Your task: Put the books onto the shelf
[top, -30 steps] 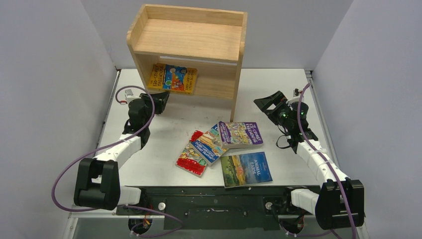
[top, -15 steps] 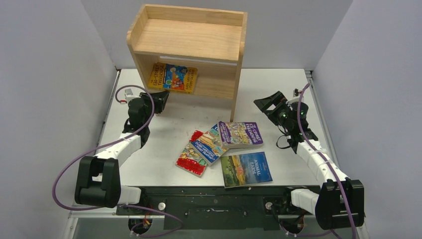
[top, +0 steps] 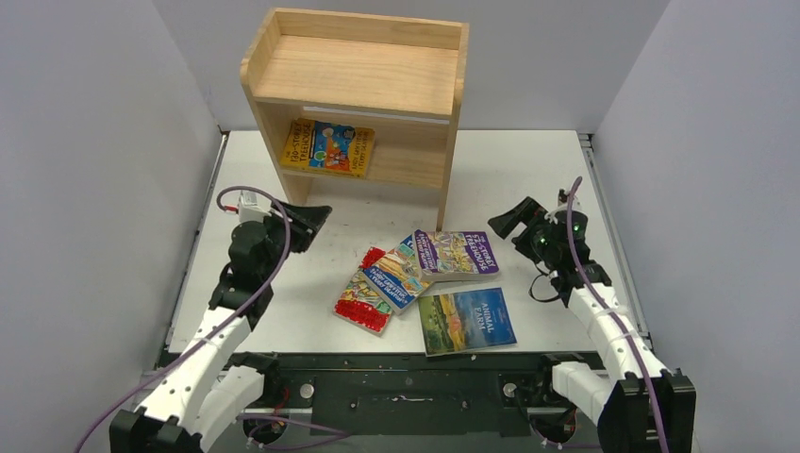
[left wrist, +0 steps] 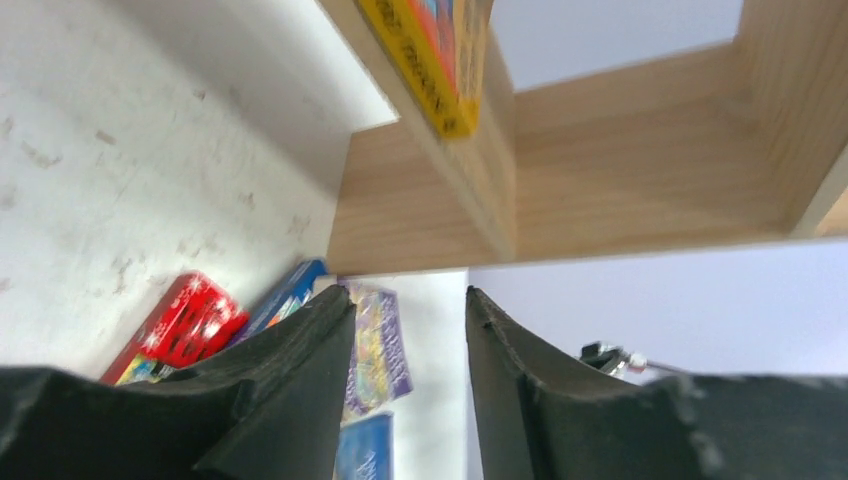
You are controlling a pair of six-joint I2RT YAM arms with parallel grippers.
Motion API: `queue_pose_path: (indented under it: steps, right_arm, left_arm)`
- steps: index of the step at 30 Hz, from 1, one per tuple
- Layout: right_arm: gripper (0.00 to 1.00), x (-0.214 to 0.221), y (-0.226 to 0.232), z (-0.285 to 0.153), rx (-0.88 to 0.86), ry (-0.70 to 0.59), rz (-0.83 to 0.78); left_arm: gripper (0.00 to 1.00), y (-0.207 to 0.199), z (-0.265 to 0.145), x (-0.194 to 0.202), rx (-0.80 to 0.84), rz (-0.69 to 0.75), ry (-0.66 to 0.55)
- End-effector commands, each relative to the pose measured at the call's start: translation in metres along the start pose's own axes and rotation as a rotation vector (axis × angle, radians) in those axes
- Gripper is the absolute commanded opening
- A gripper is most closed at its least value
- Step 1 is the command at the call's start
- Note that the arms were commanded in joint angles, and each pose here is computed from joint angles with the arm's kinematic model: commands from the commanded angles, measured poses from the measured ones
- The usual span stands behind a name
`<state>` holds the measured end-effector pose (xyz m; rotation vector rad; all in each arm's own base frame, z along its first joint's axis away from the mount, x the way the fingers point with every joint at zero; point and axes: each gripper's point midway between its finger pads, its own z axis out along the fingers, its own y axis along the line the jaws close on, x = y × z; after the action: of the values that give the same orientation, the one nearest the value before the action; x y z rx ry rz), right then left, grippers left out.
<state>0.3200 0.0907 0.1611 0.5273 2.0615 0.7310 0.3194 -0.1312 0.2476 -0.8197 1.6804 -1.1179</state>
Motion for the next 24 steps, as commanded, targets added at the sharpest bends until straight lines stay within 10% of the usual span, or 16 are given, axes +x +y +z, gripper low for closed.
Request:
queue_pose_path:
  steps: [1, 14, 24]
  right_arm:
    - [0.9, 0.049, -0.015, -0.011, 0.021, 0.116, 0.134]
    - [0.9, 0.133, 0.023, 0.011, -0.122, 0.218, 0.557]
    - [0.9, 0.137, -0.001, 0.031, -0.103, 0.136, 0.775]
  left_arm:
    - [0.46, 0.043, -0.027, 0.029, -0.163, 0.242, 0.071]
    - [0.79, 0.05, -0.026, 0.067, -0.132, 0.35, 0.205]
    - [0.86, 0.041, -0.018, 0.073, -0.095, 0.34, 0.225]
